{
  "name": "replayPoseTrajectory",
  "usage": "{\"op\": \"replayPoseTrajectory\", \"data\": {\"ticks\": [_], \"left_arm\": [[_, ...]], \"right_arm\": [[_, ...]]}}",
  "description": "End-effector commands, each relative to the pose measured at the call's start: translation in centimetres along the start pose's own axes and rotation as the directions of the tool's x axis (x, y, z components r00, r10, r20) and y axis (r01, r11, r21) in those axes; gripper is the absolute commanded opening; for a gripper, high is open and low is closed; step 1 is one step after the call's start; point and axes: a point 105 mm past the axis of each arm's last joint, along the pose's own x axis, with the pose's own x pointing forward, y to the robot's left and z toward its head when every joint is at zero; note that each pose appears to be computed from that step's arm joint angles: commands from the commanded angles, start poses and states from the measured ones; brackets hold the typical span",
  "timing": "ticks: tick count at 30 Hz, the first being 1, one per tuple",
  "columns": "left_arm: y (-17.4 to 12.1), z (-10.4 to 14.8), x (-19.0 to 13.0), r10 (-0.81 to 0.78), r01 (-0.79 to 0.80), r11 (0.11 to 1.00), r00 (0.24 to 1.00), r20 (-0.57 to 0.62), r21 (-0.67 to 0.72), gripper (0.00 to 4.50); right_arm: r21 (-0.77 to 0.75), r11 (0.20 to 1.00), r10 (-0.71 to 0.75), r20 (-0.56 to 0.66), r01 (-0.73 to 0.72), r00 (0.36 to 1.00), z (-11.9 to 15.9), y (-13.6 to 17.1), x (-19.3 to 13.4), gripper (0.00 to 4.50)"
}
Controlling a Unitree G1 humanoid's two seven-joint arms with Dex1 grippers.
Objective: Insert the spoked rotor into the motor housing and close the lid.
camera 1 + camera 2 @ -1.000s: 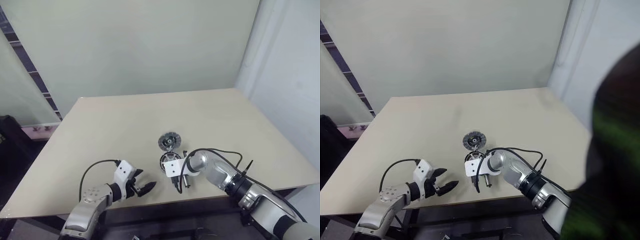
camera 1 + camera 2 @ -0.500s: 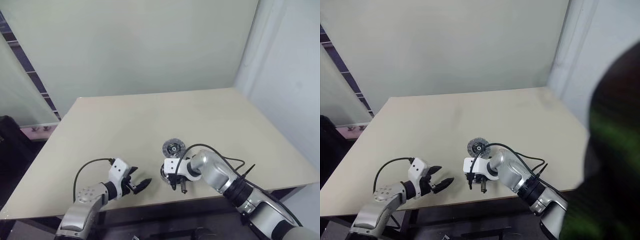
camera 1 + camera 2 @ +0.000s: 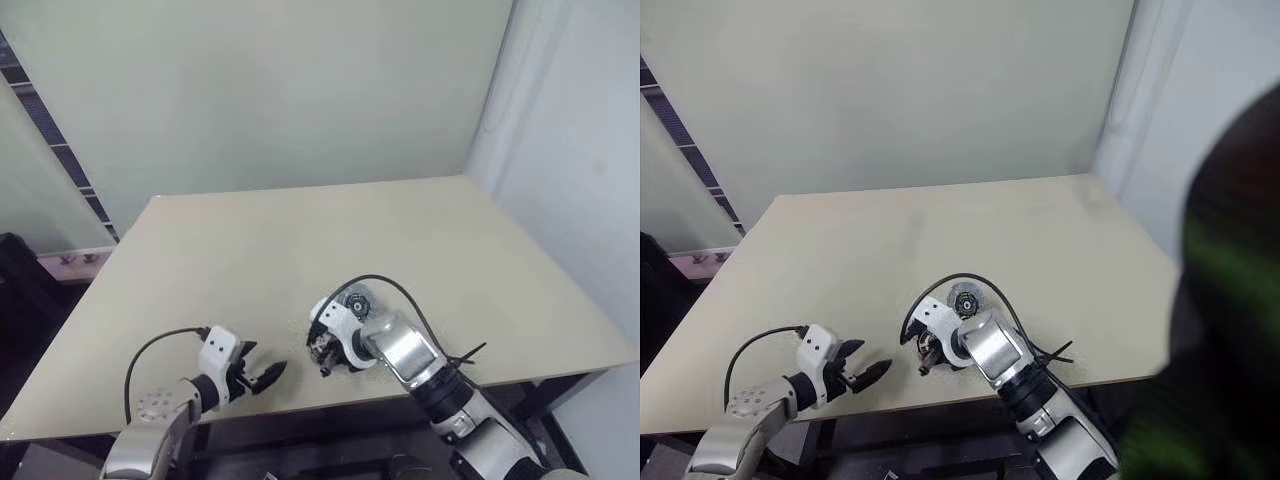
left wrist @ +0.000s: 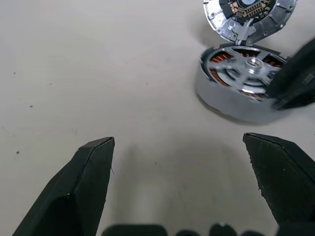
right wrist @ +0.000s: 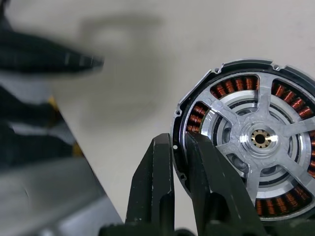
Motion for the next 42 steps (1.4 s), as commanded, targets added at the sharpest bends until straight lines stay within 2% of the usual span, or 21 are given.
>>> {"op": "replayPoseTrajectory", "data": {"ticks": [1,10,21,27,31,34,39,40,42], "left_arm": [[-0.3,1.6,0.0,-0.003,0.001,1.000,0.999,0.052,0.029,4.50],[-0.5,1.7,0.4,-0.017,0.015,0.999,0.999,0.049,0.034,4.50],[-0.7,1.7,0.4,-0.020,0.018,0.999,0.999,0.051,0.035,4.50],[-0.7,1.6,0.4,-0.020,0.018,0.999,0.999,0.048,0.034,4.50],[-0.7,1.7,0.4,-0.021,0.019,0.999,0.999,0.046,0.037,4.50],[-0.6,1.8,0.4,-0.021,0.019,0.999,0.999,0.045,0.040,4.50],[-0.4,1.8,0.3,-0.019,0.017,0.999,0.999,0.042,0.043,4.50],[-0.4,1.8,0.2,-0.017,0.016,0.999,0.999,0.042,0.043,4.50],[-0.1,1.9,0.1,-0.011,0.009,0.999,0.999,0.047,0.035,4.50]], "right_arm": [[0.033,0.998,0.054,0.100,-0.058,0.994,2.9,1.5,0.0,0.09],[0.157,0.986,0.036,0.176,-0.064,0.984,4.4,1.9,0.4,0.09],[0.123,0.992,-0.002,0.253,-0.030,0.967,5.4,2.0,0.5,0.09],[0.090,0.995,0.012,0.267,-0.037,0.964,5.7,2.1,0.1,2.04],[0.057,0.998,0.025,0.270,-0.042,0.962,5.8,2.2,-0.1,3.50],[0.017,0.999,0.037,0.320,-0.044,0.947,6.9,2.4,-1.0,4.49],[-0.081,0.997,0.025,0.445,0.013,0.895,9.6,2.1,-3.8,4.49],[-0.108,0.993,0.004,0.474,0.053,0.880,10.2,1.6,-4.6,4.49],[-0.170,0.960,-0.096,0.548,0.223,0.831,11.5,-0.5,-6.8,4.49]]}}
